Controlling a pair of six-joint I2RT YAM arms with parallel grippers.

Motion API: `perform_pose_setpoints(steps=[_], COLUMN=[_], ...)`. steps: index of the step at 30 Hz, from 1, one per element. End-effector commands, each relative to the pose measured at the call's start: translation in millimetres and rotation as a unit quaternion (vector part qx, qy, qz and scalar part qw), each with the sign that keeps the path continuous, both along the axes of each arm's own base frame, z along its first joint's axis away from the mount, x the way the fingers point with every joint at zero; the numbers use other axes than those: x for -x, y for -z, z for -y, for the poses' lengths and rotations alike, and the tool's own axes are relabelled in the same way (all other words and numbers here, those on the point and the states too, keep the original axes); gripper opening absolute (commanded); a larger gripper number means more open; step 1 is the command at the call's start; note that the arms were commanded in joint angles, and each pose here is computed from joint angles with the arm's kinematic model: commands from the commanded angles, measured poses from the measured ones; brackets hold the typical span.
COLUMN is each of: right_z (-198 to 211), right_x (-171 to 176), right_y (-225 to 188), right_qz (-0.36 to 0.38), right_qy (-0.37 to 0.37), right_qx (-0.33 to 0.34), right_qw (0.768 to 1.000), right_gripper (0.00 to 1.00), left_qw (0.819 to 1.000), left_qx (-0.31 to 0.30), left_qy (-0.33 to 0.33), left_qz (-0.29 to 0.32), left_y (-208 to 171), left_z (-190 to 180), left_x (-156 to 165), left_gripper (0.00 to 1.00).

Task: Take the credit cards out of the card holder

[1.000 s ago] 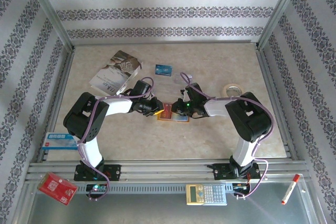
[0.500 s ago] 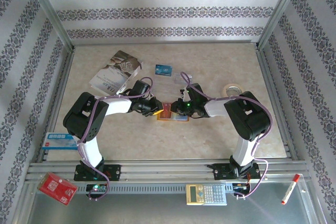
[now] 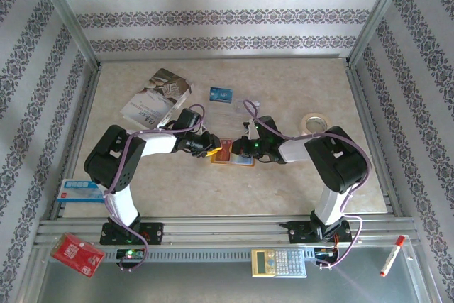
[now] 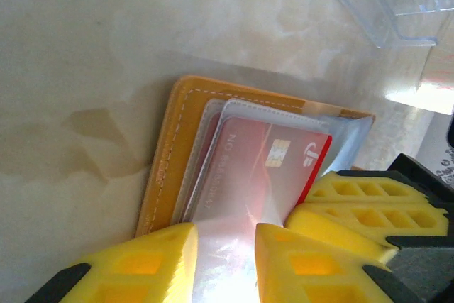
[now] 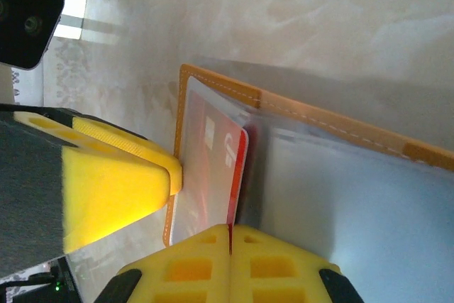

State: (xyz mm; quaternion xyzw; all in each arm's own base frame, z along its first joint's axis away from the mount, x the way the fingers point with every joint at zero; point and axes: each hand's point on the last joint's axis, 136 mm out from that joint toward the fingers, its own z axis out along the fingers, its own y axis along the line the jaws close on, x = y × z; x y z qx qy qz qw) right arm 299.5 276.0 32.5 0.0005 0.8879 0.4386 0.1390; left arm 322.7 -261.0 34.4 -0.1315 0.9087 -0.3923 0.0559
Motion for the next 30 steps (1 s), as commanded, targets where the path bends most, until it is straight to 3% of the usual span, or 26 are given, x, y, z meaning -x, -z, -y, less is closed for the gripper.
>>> perform_pose_setpoints(steps=[1, 8, 19, 25, 30], right_z=[11.0, 25.9, 18.5, 13.1, 13.9], right_x=[1.2, 5.0, 5.3, 5.4, 4.7], right_y=[-2.2, 7.1, 2.4, 6.7, 7.1], right_qz=[0.008, -0.012, -0.025, -0.038, -0.037], right_qy=[-0.002, 0.009, -0.007, -0.013, -0.011], right_qx=[0.003, 0.015, 0.003, -0.001, -0.001], right_qw=[1.000, 1.000, 1.000, 0.999, 0.999], right_gripper=[0.00, 0.00, 0.00, 0.00, 0.00], left_qw=[1.000, 1.000, 0.998, 0.998, 1.000], left_qx=[0.008, 0.015, 0.048, 0.061, 0.026], left_qy=[-0.013, -0.009, 0.011, 0.017, 0.013], left_qz=[0.002, 0.004, 0.047, 0.029, 0.008], left_y=[-12.2, -14.3, -47.4, -28.6, -5.8], left_z=[-4.2, -1.8, 14.2, 29.4, 20.8], left_x=[-1.6, -3.6, -15.6, -19.7, -14.5], left_gripper=[0.35, 0.38, 0.31, 0.25, 0.23])
